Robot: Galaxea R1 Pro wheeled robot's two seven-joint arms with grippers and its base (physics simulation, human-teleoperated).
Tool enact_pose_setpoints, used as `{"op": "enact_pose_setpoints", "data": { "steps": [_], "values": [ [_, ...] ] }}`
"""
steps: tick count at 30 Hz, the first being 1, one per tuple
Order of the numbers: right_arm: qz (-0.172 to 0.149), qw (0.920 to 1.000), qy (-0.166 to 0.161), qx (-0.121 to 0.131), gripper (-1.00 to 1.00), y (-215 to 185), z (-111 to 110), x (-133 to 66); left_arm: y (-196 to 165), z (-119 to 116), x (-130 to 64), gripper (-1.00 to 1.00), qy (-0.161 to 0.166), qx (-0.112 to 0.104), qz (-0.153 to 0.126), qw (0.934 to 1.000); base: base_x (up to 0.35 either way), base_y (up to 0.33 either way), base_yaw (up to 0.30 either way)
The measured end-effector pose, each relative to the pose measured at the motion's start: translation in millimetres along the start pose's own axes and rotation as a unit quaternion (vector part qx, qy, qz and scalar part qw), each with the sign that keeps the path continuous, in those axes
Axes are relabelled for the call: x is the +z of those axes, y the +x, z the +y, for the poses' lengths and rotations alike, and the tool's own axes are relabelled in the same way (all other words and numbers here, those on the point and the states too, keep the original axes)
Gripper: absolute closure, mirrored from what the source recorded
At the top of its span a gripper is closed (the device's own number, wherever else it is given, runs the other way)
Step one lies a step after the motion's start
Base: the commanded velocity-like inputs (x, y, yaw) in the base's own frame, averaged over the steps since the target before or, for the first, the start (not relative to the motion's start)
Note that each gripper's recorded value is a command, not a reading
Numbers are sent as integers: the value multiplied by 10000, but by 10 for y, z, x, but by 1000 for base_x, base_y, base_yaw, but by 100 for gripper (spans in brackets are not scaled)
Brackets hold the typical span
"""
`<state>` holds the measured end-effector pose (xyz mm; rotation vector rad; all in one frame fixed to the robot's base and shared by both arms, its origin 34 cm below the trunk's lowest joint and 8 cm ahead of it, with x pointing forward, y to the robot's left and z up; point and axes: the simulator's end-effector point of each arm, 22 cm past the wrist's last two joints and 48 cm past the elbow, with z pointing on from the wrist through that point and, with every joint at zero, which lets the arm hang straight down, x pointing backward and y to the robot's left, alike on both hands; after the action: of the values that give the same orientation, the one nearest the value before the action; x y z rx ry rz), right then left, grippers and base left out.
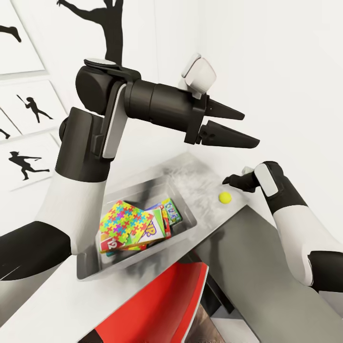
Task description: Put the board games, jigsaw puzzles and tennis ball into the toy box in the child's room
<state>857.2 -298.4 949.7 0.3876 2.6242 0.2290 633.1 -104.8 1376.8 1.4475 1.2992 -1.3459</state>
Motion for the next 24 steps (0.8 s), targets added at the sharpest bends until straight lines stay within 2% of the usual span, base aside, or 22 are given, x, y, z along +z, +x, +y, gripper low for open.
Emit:
{"op": "enact_pose_setpoints", "data": {
  "steps": [14, 24],
  "values": [
    [93, 9999, -56, -16, -100, 82, 90, 143, 124, 92, 13, -100, 27, -109, -1, 9999, 0, 0, 0],
    [-12, 9999, -92, -81, -100, -98, 187, 122, 210, 158, 18, -100, 41, -187, -7, 9998, 0, 0, 0]
  ]
}}
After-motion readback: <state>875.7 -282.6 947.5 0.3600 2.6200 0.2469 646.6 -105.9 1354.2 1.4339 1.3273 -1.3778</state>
